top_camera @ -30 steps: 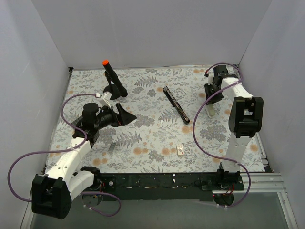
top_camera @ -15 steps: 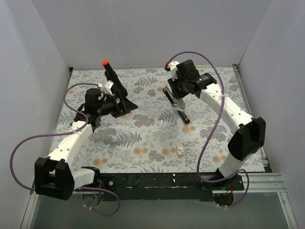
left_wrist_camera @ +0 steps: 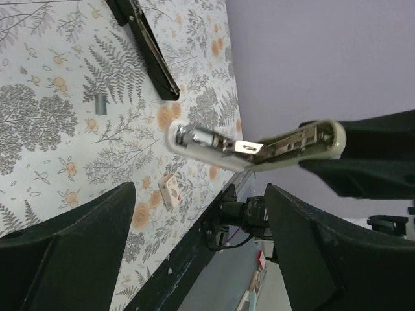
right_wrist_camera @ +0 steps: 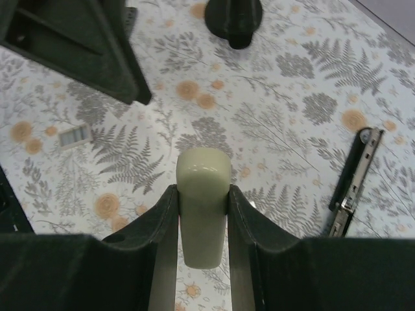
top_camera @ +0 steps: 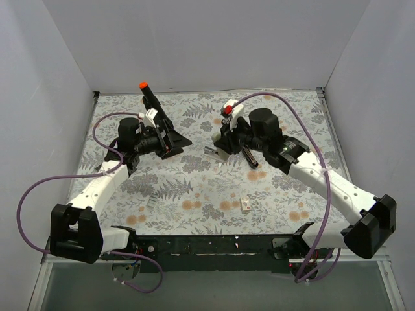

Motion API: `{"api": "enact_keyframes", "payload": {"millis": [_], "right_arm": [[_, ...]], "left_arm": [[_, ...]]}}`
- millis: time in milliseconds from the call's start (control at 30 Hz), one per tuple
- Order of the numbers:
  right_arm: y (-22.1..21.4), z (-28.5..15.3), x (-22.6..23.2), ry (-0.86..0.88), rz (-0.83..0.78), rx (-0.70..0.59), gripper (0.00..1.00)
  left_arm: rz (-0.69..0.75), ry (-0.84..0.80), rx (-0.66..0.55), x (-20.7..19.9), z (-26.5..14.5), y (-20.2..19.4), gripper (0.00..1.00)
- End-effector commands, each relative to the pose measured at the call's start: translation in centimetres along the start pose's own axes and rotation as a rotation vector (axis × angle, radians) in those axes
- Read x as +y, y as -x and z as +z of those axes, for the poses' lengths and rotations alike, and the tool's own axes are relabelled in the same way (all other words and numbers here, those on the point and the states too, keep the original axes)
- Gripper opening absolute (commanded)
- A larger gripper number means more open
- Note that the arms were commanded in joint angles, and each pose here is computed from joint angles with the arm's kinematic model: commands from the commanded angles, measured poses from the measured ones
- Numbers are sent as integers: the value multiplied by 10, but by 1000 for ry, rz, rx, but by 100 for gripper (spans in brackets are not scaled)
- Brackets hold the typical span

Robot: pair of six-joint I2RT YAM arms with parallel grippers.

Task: Unload the staples from the stapler
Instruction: Unload the staple at the center of the board.

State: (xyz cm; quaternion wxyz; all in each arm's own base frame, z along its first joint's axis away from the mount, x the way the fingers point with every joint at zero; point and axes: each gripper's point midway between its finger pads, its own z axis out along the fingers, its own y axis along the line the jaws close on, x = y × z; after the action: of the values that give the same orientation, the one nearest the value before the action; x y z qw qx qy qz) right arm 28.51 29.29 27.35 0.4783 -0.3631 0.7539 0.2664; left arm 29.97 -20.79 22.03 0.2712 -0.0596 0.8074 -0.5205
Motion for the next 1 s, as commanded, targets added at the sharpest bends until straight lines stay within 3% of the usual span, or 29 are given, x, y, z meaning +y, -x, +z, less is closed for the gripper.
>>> {"api": "enact_keyframes", "payload": {"millis": [0,600,967], "right_arm": [[65,-11,47,133,-99,-332,1],[96,-37,83,208,-129,-518,1],[82,-34,84,216,-130,-514,1]], "left_arm": [[37,-140,-5,-34,-7,0,81],[-56,-219,32,-41,-15,-17,78],[-137,-316,13,-54,-24,-23,49]]}}
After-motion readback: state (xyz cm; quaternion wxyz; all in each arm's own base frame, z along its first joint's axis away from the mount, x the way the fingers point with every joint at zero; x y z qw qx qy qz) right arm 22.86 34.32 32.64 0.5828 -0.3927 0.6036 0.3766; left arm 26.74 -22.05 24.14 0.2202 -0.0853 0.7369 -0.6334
